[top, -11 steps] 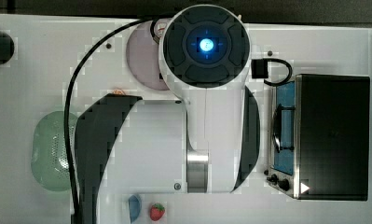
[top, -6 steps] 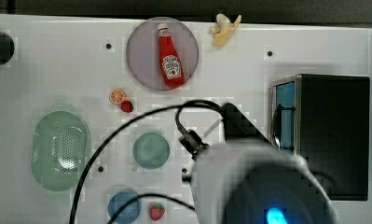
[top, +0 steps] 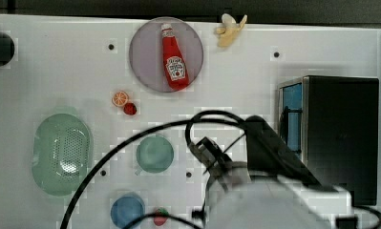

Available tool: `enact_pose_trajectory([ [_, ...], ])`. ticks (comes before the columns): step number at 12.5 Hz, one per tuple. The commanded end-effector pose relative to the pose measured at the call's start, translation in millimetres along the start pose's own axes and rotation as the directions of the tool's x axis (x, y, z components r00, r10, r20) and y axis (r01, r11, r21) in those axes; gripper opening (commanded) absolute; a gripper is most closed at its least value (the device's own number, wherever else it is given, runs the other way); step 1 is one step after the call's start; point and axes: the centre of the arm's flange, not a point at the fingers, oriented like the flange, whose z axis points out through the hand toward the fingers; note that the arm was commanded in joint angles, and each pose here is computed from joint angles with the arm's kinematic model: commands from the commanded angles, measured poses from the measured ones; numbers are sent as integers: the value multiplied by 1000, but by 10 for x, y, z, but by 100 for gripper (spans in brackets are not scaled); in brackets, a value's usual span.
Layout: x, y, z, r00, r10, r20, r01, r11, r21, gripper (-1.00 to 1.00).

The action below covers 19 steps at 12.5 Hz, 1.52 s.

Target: Flap open oven.

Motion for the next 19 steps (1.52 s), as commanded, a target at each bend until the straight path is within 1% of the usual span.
enact_pose_trajectory([
  [1, 83, -73, 450, 996, 60, 69, -54, 995, -87, -57],
  [2, 98, -52, 503, 995, 60, 74, -52, 994, -96, -65],
  [3, 117, -31, 569, 995, 47, 83, -38, 994, -105, -65],
  [6, 238, 30, 755, 989, -92, 113, 104, 989, -101, -65],
  [8, 381, 91, 915, 975, -191, 112, 201, 975, -90, -65],
  [9, 474, 145, 1003, 964, -247, 98, 256, 963, -86, -65],
  [11, 647, 265, 1175, 927, -369, 64, 373, 926, -60, -65],
  [13, 786, 422, 1362, 891, -451, 42, 453, 891, -36, -65],
  [14, 849, 506, 1461, 878, -477, 37, 478, 878, -28, -65],
  [16, 957, 660, 1674, 852, -522, 42, 523, 852, -25, -65],
  [18, 1087, 780, 1864, 804, -593, 42, 594, 803, -46, -65],
  [19, 1174, 832, 1936, 782, -622, 34, 623, 781, -49, -65],
])
